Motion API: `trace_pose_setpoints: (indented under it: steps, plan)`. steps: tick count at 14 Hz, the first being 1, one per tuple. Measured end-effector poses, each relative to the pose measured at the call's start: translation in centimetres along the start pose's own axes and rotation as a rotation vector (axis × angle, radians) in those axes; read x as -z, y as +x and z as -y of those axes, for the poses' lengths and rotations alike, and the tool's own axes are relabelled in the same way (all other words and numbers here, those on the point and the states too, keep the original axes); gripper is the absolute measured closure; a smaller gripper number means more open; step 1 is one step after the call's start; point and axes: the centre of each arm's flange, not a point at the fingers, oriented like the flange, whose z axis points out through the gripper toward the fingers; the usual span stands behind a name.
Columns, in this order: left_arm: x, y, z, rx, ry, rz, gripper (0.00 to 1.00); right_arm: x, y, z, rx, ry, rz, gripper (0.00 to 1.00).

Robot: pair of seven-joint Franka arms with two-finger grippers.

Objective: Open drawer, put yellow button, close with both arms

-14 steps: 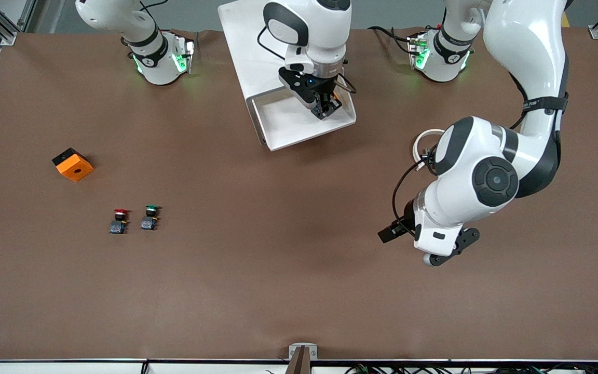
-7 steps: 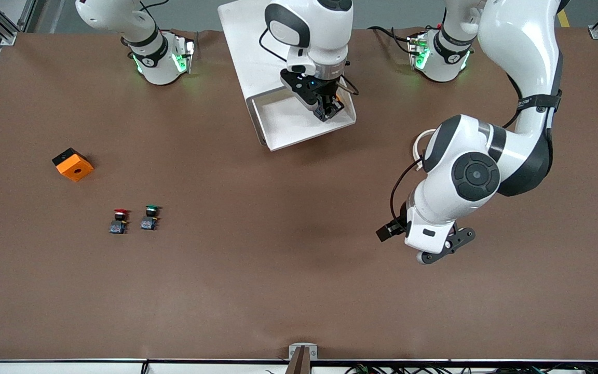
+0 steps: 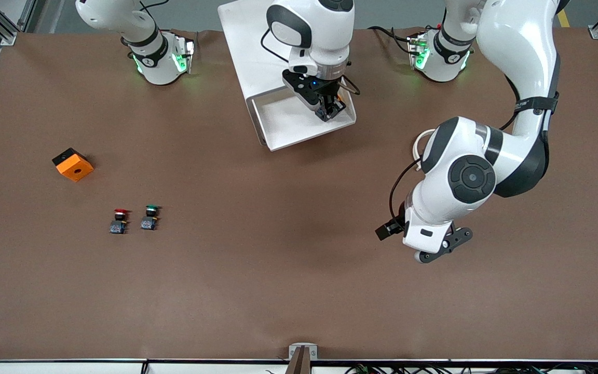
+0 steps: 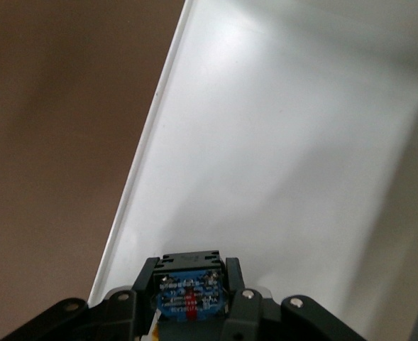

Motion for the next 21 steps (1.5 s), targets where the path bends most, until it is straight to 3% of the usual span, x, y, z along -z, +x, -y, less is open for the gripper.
trace_pose_setpoints:
  steps: [1, 4, 7, 11, 15, 21]
  plan:
    - [-0.3, -0.1, -0.1, -0.002, 0.004, 0.004, 0.0, -0.1, -0.1, 0.0, 0.001, 0.0, 0.0, 0.53]
    - [-1.2, -0.2, -0.3, -0.005, 0.01, 0.011, 0.0, -0.2, -1.2, -0.2, 0.018, 0.008, 0.004, 0.25]
    - [-1.5, -0.2, -0.3, -0.006, 0.012, 0.013, 0.0, 2.1, 0.9, 1.4, 0.009, 0.042, 0.013, 0.0]
    - [-1.8, -0.3, -0.4, -0.007, 0.014, 0.016, 0.0, 5.1, 8.7, 3.8, 0.084, 0.005, 0.031, 0.0]
    - [-1.8, -1.1, -1.1, -0.022, 0.011, 0.022, 0.0, 8.7, 20.6, 4.0, 0.226, -0.041, 0.093, 0.0]
    - [-1.8, -7.3, -5.0, -0.123, 0.011, 0.022, 0.0, 13.2, 39.5, -1.0, 0.426, -0.077, 0.185, 0.0]
